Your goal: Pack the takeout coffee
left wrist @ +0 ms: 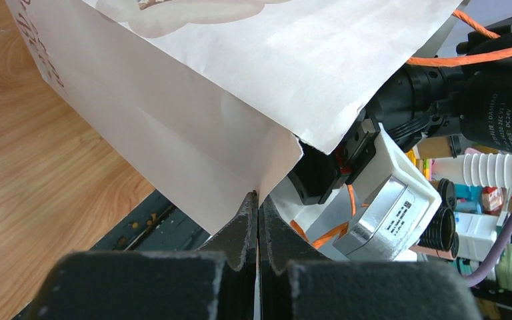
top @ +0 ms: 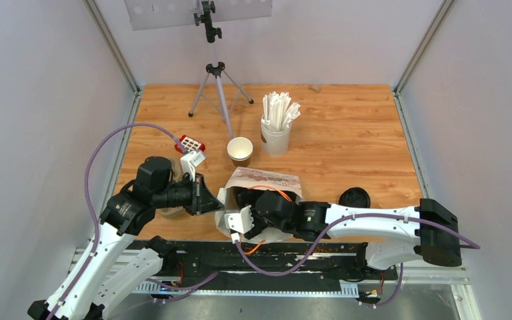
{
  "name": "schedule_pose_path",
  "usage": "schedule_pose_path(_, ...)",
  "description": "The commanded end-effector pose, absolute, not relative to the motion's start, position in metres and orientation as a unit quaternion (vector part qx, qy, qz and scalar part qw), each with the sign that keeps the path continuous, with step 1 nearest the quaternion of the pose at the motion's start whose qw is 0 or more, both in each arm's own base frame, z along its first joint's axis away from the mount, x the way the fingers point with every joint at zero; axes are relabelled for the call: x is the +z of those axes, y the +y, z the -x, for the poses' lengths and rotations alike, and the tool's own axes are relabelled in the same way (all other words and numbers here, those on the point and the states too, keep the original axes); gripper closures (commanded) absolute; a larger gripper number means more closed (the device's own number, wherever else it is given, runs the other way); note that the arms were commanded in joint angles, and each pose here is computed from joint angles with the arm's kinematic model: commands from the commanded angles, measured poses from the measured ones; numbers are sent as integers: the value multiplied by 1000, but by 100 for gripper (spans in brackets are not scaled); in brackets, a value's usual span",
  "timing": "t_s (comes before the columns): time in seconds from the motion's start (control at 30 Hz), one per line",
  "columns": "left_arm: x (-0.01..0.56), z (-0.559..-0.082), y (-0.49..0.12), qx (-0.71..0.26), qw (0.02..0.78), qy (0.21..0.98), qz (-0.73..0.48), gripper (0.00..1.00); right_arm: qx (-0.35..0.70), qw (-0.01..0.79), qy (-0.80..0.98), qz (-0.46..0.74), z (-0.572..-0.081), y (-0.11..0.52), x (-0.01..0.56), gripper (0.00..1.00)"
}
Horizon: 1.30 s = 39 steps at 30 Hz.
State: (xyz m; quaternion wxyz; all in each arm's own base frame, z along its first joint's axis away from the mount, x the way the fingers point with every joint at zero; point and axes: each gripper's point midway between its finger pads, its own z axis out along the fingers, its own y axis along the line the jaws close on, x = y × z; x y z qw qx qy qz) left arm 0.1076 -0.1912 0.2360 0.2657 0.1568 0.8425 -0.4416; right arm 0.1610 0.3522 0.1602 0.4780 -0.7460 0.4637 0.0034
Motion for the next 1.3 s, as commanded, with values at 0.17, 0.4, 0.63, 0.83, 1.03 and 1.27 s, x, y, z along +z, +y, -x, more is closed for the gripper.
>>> schedule_pose_path(0.17,250,-112,-199,-467,282,822,-162,100,7,516,457,725,-167,361,181,32)
schedule_pose_path(0.4,253,-111,-199,-472,284,819,-159,100,17,523,460,717,-168,368,184,32)
schedule_pose_path(0.63,250,-109,-199,-474,283,819,-157,100,5,519,470,714,-174,364,176,32)
schedule_pose_path(0.83,250,-110,-200,-474,281,819,-158,100,0,504,473,723,-174,362,168,32)
schedule_pose_path(1.03,250,-111,-200,-474,282,820,-154,100,8,492,473,730,-169,359,163,32)
schedule_pose_path(1.27,251,-112,-200,-476,283,819,-152,100,-8,489,477,730,-175,360,156,31)
